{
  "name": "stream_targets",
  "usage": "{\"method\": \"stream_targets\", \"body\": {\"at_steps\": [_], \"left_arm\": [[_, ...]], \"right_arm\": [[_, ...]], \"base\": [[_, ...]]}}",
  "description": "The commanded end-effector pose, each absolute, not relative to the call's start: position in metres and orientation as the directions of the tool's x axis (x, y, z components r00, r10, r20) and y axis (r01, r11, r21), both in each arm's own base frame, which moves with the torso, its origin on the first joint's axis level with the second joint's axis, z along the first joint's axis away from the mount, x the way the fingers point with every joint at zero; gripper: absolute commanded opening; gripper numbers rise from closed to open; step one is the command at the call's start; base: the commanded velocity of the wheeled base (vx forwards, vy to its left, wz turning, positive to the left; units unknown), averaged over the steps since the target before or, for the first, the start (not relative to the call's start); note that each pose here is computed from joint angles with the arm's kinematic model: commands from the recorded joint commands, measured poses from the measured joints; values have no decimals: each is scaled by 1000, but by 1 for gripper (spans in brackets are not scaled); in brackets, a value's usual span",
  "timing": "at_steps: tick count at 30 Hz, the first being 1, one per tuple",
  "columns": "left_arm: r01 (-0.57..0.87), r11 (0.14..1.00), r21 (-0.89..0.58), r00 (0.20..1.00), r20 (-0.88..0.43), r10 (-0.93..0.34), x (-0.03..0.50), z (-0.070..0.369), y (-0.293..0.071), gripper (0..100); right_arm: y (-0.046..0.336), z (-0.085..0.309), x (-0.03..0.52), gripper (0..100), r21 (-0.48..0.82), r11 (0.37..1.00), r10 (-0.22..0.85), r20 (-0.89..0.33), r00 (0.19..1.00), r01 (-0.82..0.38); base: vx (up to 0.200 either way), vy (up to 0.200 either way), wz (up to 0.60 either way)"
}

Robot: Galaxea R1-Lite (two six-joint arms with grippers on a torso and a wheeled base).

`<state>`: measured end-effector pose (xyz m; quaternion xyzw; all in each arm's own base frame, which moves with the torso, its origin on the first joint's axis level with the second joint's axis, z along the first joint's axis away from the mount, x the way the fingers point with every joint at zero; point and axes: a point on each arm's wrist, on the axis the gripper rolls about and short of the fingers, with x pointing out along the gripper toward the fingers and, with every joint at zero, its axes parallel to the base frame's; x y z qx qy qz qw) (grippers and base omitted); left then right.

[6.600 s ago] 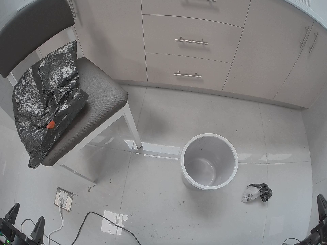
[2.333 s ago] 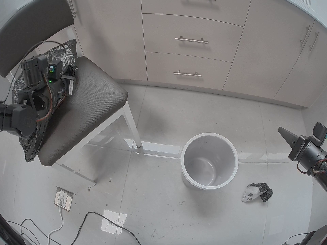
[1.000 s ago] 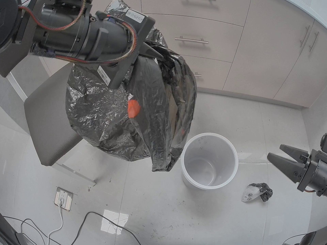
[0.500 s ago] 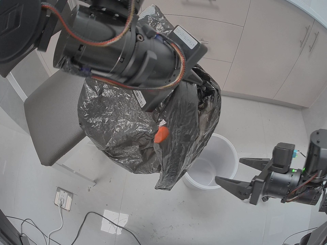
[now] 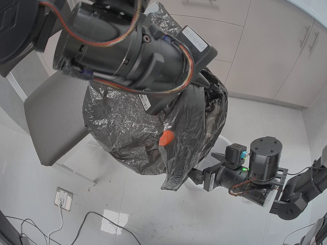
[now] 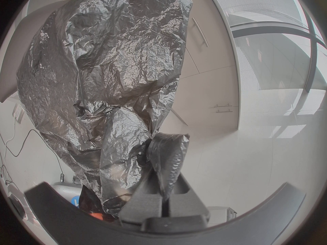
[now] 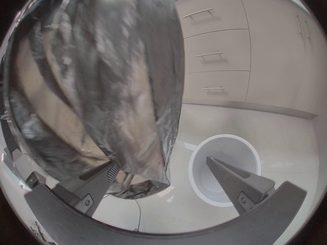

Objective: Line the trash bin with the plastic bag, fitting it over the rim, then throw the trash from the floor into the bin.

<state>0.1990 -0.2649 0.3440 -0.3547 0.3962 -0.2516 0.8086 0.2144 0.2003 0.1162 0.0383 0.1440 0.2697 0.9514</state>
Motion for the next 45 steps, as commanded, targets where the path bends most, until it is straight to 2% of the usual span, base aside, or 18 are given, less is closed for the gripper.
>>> {"method": "stream_targets", "body": {"at_steps": [1, 12, 13, 20, 24, 31, 34, 40, 45], "left_arm": [[131, 615, -777, 564, -452, -691, 196, 348, -261, 0], [134, 610, -781, 564, -445, -695, 193, 352, -257, 0], [133, 610, -781, 566, -445, -694, 193, 352, -257, 0], [136, 609, -781, 562, -445, -697, 192, 353, -257, 0], [138, 612, -779, 560, -448, -696, 192, 352, -258, 0], [160, 631, -759, 552, -461, -695, 193, 347, -263, 0], [240, 662, -710, 557, -458, -693, 195, 346, -264, 0], [303, 708, -638, 565, -478, -673, 202, 336, -274, 0], [332, 696, -637, 561, -460, -688, 204, 327, -294, 0]], "right_arm": [[212, 95, 233, 100, 131, 876, 481, -296, 825, -464], [230, 105, 239, 100, 155, 889, 457, -221, 861, -432], [229, 105, 238, 0, 153, 890, 455, -220, 863, -430], [221, 110, 238, 0, 164, 895, 442, -210, 872, -414], [201, 128, 231, 0, 181, 898, 428, -158, 890, -400], [171, 144, 206, 0, 178, 902, 418, -140, 898, -393], [147, 155, 180, 0, 175, 905, 412, -129, 902, -388], [116, 158, 157, 0, 174, 939, 322, -137, 937, -297], [100, 157, 151, 0, 174, 955, 263, -132, 956, -239]], "base": [[0, 0, 0], [0, 0, 0], [0, 0, 0], [0, 0, 0], [0, 0, 0], [0, 0, 0], [0, 0, 0], [0, 0, 0], [0, 0, 0]]}}
